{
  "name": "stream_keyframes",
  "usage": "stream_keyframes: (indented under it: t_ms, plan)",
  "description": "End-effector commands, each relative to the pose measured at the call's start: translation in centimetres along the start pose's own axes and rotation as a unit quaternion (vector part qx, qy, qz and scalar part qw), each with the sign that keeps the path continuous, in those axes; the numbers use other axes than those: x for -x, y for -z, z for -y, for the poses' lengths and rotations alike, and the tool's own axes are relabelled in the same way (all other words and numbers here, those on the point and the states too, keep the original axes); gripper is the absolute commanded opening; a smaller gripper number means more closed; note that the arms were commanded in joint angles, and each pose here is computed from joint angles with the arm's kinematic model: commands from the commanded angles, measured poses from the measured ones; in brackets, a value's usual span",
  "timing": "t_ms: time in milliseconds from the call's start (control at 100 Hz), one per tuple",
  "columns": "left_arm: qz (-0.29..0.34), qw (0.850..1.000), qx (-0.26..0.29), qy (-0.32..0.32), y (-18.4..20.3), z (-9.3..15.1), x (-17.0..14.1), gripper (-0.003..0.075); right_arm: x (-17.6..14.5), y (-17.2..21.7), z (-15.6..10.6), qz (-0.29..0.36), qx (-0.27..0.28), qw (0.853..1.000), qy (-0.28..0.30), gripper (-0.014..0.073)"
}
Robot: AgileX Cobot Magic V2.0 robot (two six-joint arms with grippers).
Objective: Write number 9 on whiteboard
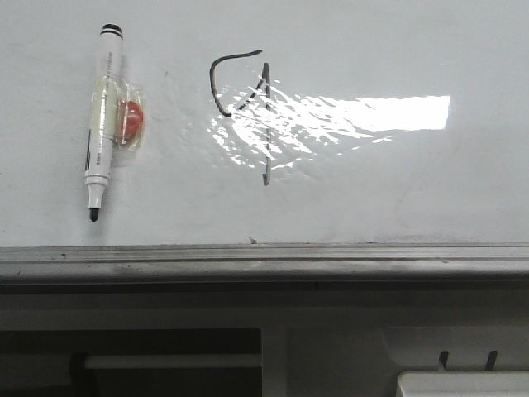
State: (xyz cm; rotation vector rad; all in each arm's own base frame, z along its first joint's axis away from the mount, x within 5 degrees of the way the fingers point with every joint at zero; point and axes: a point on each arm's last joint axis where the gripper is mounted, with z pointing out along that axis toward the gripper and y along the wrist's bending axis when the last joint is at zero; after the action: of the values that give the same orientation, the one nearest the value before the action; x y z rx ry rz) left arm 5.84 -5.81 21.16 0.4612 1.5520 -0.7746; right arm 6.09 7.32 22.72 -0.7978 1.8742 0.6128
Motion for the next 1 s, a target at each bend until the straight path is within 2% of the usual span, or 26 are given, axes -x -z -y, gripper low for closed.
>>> stream_keyframes:
  t_ms: [0, 550, 990]
  plan:
    - [0.042, 0.999, -0.005, -0.002, -0.1, 0.1, 1.0, -0.002, 1.0, 0.6, -0.1, 0.05, 0.004, 0.999, -0.01, -0.0069]
    - [0.038, 0.999, -0.004, -0.004, -0.1, 0.1, 0.9, -0.002, 1.5, 4.1, -0.2, 0.169, 0.014, 0.986, -0.007, -0.0069]
    - [0.055, 0.998, -0.006, -0.004, 0.0, 0.2, 1.2, -0.002, 1.0, 5.8, -0.3, 0.204, 0.02, 0.979, -0.006, -0.0069]
